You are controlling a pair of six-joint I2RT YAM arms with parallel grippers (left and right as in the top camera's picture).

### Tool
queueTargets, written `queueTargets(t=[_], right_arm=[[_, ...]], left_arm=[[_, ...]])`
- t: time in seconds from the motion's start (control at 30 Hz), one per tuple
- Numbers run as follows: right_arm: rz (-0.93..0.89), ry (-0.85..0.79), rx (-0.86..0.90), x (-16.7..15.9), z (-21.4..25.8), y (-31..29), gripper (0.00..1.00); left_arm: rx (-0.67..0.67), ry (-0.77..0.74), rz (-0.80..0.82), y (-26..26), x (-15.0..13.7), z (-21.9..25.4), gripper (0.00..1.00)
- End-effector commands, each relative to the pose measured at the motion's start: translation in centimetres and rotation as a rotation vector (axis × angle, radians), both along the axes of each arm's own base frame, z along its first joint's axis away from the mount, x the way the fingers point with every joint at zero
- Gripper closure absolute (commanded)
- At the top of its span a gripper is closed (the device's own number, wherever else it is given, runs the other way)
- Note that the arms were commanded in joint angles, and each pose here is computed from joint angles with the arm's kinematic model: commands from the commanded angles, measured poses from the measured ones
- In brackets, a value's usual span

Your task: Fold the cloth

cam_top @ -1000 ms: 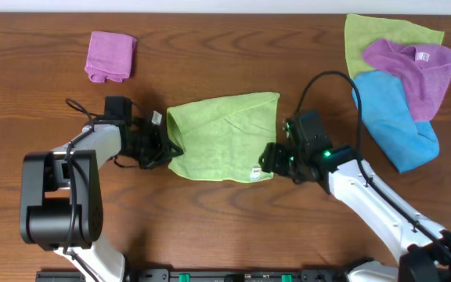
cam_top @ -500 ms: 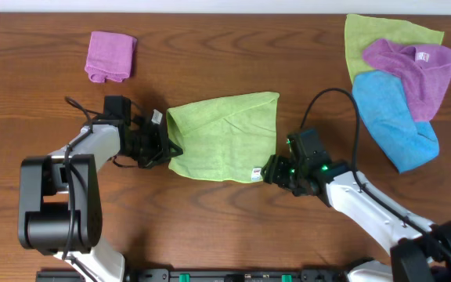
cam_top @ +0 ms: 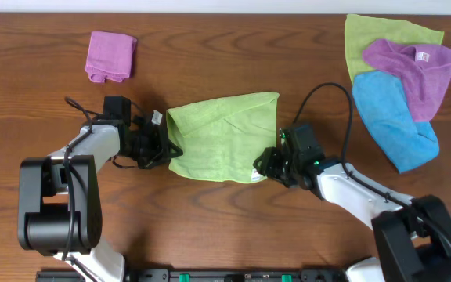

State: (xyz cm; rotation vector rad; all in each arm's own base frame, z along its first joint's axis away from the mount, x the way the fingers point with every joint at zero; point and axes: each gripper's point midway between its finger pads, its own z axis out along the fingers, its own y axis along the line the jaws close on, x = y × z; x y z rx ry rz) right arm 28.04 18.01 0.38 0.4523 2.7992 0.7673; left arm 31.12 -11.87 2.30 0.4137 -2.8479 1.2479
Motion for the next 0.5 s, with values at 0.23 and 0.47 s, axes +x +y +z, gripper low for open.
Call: queueTargets(t=[0.23, 0.47], right_arm=[[0.041, -0.026, -0.046, 0.0, -1.2, -0.5, 0.99], [0.098, -0.264, -0.008, 3.6, 6.6, 0.8, 0.99]], left_arm=[[-0.023, -0.049, -0.016, -0.2, -0.1, 1.7, 0.94], [-0.053, -0.127, 0.022, -0.3, 0.9, 5.5, 0.94]])
